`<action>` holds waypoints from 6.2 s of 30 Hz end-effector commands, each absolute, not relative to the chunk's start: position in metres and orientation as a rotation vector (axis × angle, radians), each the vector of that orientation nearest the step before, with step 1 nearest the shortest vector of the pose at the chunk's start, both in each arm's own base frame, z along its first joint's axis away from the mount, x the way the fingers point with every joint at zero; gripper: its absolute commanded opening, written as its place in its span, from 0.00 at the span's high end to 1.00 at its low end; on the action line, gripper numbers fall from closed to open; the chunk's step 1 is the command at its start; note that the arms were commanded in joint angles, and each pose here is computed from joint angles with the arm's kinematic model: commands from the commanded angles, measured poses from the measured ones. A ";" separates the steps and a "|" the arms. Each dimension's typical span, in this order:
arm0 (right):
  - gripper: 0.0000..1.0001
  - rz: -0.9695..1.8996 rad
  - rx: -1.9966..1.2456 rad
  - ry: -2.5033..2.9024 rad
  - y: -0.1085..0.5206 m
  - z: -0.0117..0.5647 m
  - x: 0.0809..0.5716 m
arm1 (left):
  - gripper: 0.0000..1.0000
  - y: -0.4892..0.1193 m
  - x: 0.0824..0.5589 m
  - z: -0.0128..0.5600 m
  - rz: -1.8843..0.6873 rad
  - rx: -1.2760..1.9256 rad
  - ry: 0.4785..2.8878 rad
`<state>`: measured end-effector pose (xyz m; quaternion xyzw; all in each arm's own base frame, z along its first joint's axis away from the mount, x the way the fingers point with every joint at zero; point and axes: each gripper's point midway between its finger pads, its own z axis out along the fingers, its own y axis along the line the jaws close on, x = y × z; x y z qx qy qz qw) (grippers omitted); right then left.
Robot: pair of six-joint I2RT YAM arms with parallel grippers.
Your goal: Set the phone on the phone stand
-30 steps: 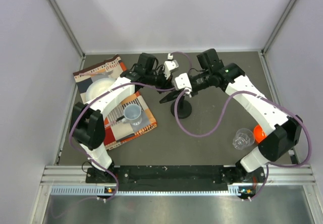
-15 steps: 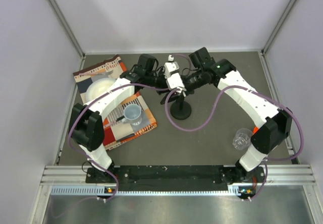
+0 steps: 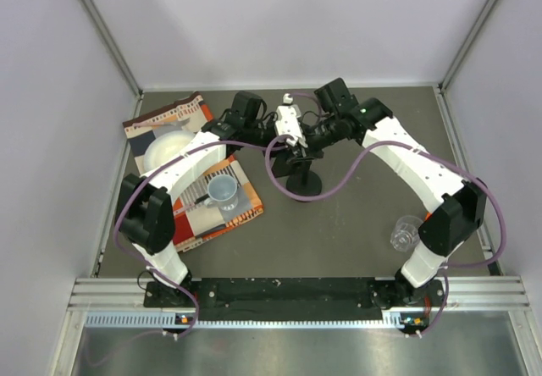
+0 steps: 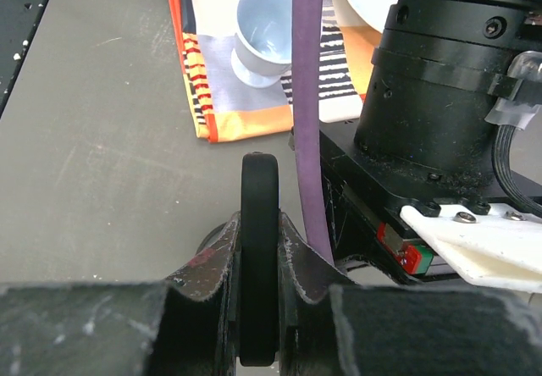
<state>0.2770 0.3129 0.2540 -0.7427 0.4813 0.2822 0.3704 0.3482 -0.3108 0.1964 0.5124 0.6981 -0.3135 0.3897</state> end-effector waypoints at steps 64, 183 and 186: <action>1.00 0.177 -1.388 2.258 0.204 0.227 0.217 | 1.00 -0.234 0.395 0.273 -0.355 0.364 1.814; 1.00 0.191 -2.019 1.628 0.267 0.225 0.247 | 1.00 -0.320 0.297 0.208 -0.580 1.242 1.835; 1.00 0.159 -1.979 1.730 0.257 0.221 0.244 | 1.00 -0.315 0.308 0.212 -0.519 1.167 1.871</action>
